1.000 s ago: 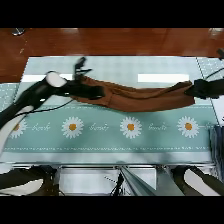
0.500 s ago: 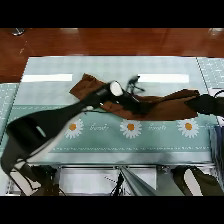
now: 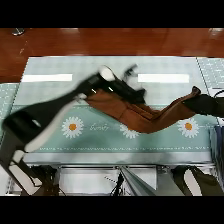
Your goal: Fold the shirts.
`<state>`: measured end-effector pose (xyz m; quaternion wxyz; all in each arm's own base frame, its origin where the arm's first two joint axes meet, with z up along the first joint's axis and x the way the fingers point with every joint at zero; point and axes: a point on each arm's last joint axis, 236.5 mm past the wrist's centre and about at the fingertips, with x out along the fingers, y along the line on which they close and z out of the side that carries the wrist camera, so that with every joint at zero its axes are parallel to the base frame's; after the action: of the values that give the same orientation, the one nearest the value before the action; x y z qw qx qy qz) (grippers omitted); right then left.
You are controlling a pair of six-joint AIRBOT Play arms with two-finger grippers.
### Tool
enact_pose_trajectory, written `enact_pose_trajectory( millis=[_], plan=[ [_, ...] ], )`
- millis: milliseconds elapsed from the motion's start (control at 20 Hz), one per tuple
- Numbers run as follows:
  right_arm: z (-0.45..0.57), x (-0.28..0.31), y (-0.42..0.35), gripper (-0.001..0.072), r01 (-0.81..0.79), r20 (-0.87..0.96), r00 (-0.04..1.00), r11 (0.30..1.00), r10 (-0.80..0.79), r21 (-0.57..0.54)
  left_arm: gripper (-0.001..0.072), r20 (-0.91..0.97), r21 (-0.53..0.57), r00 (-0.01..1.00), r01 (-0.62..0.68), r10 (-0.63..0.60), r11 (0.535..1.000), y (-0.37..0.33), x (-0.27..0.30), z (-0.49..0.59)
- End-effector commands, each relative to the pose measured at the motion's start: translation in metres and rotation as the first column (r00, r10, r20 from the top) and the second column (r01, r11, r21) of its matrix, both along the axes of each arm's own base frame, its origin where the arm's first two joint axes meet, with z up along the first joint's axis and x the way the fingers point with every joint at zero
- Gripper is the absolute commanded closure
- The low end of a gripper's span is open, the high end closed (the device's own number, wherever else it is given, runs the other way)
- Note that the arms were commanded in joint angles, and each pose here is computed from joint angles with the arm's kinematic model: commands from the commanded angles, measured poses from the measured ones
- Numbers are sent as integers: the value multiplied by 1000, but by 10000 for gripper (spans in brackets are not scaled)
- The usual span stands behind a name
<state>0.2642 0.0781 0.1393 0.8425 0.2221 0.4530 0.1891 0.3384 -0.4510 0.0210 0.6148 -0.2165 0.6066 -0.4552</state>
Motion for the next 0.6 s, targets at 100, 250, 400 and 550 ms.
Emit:
enact_pose_trajectory(
  millis=[100, 250, 400, 550],
  plan=[
    [7, 30, 76, 683, -156, 36, 988, 983, 153, 93, 685, 163, 71, 977, -153, 140, 986, 180, 68, 94],
    [5, 69, 142, 683, -271, 47, 962, 957, 268, 105, 685, 374, 35, 892, -287, 253, 957, 255, 67, 179],
    [-22, 105, 210, 683, -365, -5, 930, 924, 368, 115, 685, 590, -16, 753, -351, 292, 936, 288, 26, 264],
    [-71, 130, 268, 683, -425, -81, 897, 897, 436, 123, 685, 729, -6, 629, -388, 270, 922, 300, -26, 309]
  ],
)
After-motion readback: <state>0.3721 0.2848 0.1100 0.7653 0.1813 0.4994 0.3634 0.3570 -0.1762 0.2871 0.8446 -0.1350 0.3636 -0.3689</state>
